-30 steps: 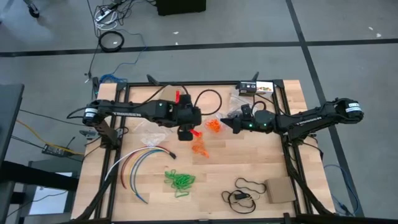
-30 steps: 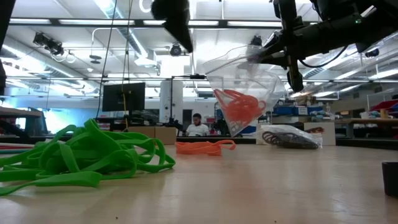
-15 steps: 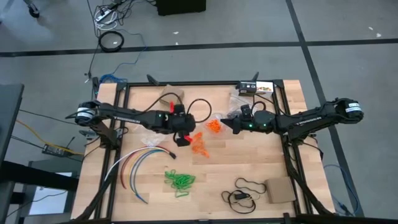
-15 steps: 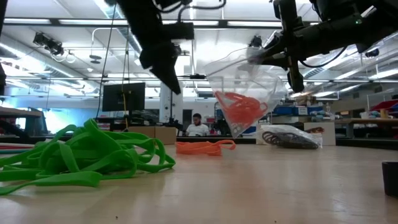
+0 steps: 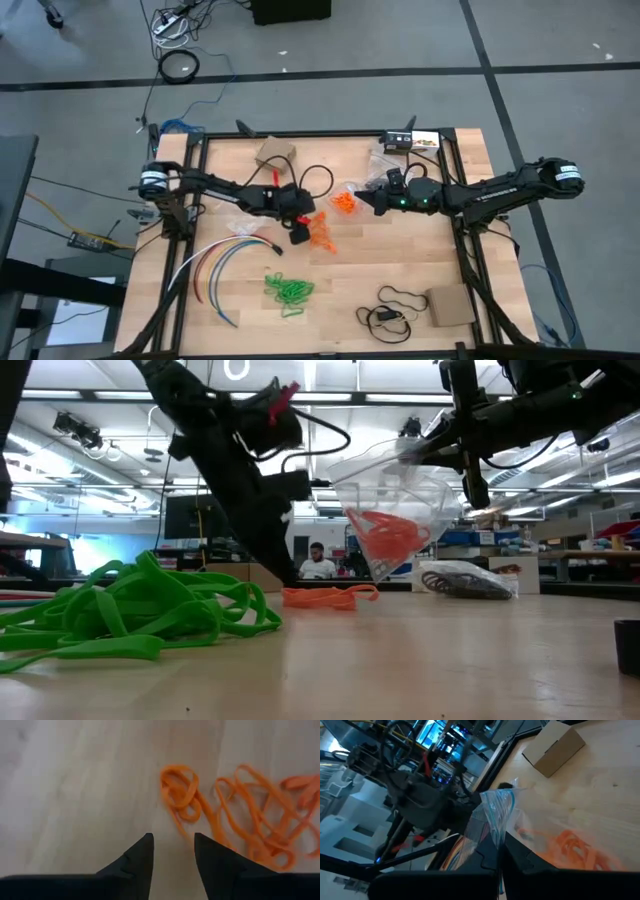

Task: Sort rubber bands
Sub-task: Put the orange rubber band into the transparent zip bag

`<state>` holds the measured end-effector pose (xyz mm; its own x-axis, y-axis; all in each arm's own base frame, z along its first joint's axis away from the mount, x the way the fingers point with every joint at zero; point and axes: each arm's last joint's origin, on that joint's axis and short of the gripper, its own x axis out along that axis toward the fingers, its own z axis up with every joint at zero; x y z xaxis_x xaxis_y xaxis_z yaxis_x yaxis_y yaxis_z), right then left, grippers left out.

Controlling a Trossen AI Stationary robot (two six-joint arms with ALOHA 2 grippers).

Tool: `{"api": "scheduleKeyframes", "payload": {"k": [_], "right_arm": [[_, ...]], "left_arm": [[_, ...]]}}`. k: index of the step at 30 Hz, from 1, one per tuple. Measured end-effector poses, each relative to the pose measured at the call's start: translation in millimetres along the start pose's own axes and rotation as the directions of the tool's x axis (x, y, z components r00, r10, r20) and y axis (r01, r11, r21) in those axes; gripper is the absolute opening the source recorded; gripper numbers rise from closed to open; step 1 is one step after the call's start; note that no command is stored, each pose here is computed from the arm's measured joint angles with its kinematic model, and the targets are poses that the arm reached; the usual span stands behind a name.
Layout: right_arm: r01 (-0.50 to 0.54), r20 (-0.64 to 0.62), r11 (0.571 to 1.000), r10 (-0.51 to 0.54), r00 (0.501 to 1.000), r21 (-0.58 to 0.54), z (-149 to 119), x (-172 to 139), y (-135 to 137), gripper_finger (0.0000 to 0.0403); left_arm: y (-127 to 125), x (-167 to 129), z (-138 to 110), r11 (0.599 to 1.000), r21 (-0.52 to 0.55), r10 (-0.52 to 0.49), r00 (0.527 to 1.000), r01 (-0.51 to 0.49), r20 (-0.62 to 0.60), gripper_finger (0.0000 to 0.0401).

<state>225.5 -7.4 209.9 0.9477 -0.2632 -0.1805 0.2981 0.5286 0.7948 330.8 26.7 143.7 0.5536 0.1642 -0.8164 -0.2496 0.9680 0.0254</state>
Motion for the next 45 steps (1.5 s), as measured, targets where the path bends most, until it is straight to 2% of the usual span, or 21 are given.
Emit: {"api": "scheduleKeyframes", "payload": {"k": [7, 9, 12, 16, 20, 25, 29, 32, 37, 42, 45], "right_arm": [[0.006, -0.004, 1.0, -0.006, 1.0, -0.002, -0.4, 0.0, -0.6, 0.0004], [0.006, -0.003, 1.0, -0.006, 1.0, -0.002, -0.3, -0.1, -0.5, 0.0004], [0.006, -0.002, 1.0, -0.006, 1.0, -0.006, -0.2, 0.0, -0.5, 0.0004], [0.006, -0.002, 1.0, -0.006, 1.0, -0.007, -0.2, 0.0, -0.6, 0.0004], [0.006, -0.003, 1.0, -0.006, 1.0, -0.006, -0.3, 0.0, -0.6, 0.0004], [0.007, -0.003, 1.0, -0.007, 1.0, -0.007, -0.3, 0.0, -0.6, 0.0004], [0.008, -0.004, 1.0, -0.008, 1.0, -0.01, -0.4, 0.0, -0.8, 0.0004], [0.003, 0.0, 1.0, -0.003, 1.0, -0.017, -0.1, 0.0, -0.3, 0.0004], [0.002, 0.001, 1.0, -0.002, 1.0, -0.02, 0.1, 0.0, -0.2, 0.0004], [0.0, -0.001, 1.0, 0.0, 1.0, -0.024, -0.6, -0.2, 0.4, 0.0004], [-0.001, -0.006, 1.0, 0.001, 1.0, -0.028, -1.8, -0.5, 0.8, 0.0004]], "left_arm": [[-2.0, 15.9, -6.2, 1.0, 0.021, 0.003, 0.999, -0.003, -0.032, 0.012], [-3.2, 17.8, -6.5, 1.0, 0.028, 0.001, 0.999, 0.0, -0.032, 0.0093], [-6.9, 18.2, -6.4, 0.998, 0.061, -0.006, 1.0, 0.007, -0.024, 0.0026], [-7.1, 14.1, -3.0, 0.994, 0.101, 0.037, 0.999, -0.034, -0.029, 0.0005], [-4.0, -1.7, 9.6, 0.984, 0.136, 0.116, 0.993, -0.111, -0.026, 0.0003], [-3.9, -18.2, 25.0, 0.982, 0.15, 0.117, 0.993, -0.118, 0.014, 0.0002], [-8.2, -21.8, 27.3, 0.988, 0.132, -0.074, 0.997, 0.074, -0.01, 0.0004], [-10.1, -17.4, 22.4, 0.988, 0.119, -0.095, 0.995, 0.098, -0.03, 0.0017], [-8.1, -5.5, 18.8, 0.996, 0.032, -0.086, 0.995, 0.087, -0.047, 0.0052], [-9.8, 10.4, 13.2, 0.996, 0.03, -0.08, 0.994, 0.083, -0.073, 0.0079], [-8.9, 17.8, 9.9, 0.999, 0.029, -0.024, 0.996, 0.027, -0.087, 0.0084]]}}
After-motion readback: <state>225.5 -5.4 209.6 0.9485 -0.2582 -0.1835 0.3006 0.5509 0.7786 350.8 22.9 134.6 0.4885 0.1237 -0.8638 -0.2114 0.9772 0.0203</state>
